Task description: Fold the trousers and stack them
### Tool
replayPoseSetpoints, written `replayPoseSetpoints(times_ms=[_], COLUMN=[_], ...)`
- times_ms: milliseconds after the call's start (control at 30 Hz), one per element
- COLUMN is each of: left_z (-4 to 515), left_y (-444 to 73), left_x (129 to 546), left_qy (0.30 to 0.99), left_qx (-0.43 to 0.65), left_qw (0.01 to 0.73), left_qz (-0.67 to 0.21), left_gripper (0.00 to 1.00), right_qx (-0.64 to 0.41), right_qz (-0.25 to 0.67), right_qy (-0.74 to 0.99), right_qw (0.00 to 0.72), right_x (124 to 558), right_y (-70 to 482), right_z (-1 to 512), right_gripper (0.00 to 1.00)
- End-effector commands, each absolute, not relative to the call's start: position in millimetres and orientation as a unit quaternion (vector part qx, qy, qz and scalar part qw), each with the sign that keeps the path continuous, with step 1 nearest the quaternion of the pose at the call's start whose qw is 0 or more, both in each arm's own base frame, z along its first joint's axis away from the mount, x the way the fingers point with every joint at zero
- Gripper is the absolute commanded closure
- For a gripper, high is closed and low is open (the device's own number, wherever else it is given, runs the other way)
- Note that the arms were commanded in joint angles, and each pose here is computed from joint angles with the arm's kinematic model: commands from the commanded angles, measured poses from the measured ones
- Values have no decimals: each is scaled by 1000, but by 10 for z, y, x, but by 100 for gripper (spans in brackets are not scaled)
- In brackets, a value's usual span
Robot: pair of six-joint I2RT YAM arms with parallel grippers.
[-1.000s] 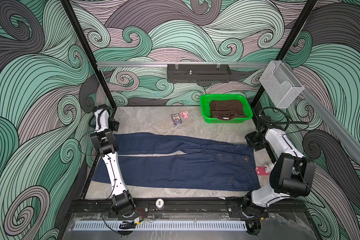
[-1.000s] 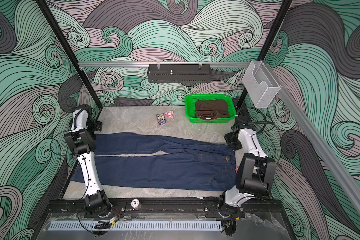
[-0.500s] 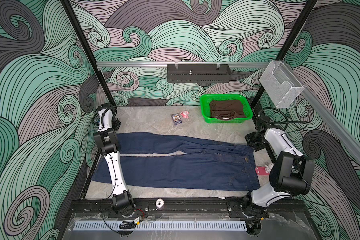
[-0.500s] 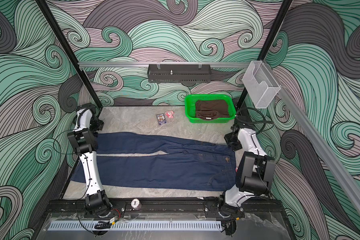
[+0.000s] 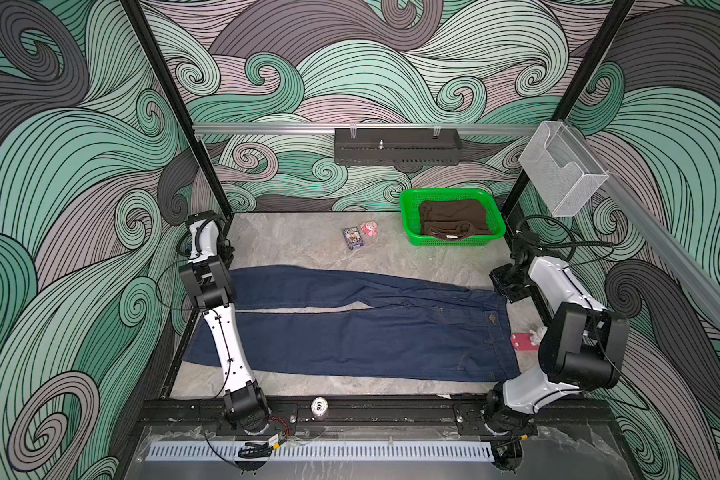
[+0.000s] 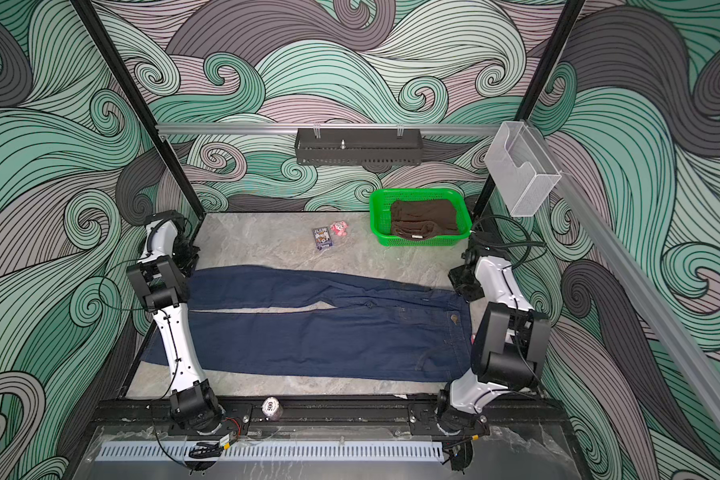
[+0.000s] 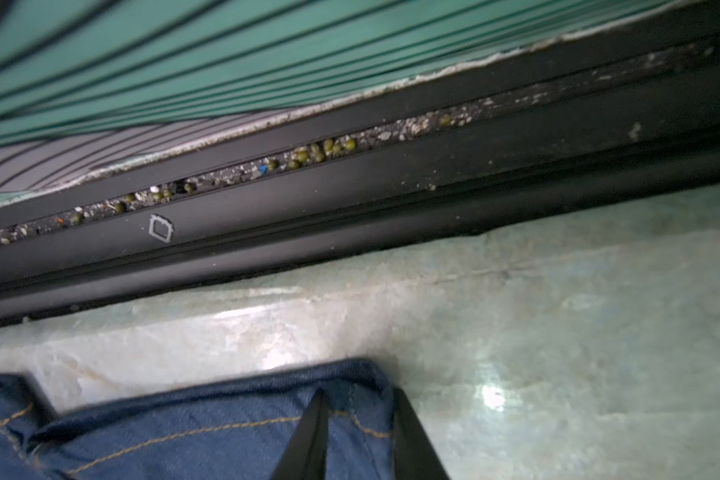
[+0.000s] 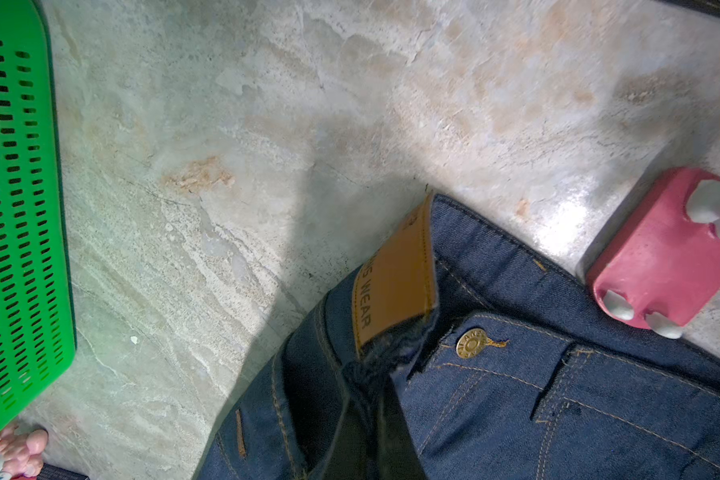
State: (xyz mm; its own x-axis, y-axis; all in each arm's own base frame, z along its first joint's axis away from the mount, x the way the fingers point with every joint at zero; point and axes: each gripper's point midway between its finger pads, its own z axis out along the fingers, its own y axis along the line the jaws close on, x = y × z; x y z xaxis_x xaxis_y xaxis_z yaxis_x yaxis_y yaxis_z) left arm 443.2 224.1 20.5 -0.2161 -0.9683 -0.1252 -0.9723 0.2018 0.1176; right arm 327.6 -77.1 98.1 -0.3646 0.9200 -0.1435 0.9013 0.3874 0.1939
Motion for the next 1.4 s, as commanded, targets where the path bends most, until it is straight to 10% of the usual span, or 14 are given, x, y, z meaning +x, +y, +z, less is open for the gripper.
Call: replayPoseSetpoints(times_ms=[0, 167, 633, 1367], left_z=[-24, 161, 1615, 2193], left_y=[2190, 2225, 2539, 2548], left_x=[4190, 4340, 4755, 5539], left_qy=[769, 770, 750, 709], left_qx=[-630, -633, -624, -575], left_qw=[-48, -12, 218, 350], left_qz=[98, 80, -16, -210], left_gripper=[81, 100, 100, 100], right_qx=[549, 551, 631, 560], right_qz=[33, 35, 143, 300], right_qy=[827, 825, 736, 718], right_qw=[115, 121, 201, 284], right_x=[3244, 3257, 3587, 4698], right_y=[-779, -784, -1275, -1388], right_z=[1002, 1041, 1433, 1911], right_gripper=[100, 100, 100, 100])
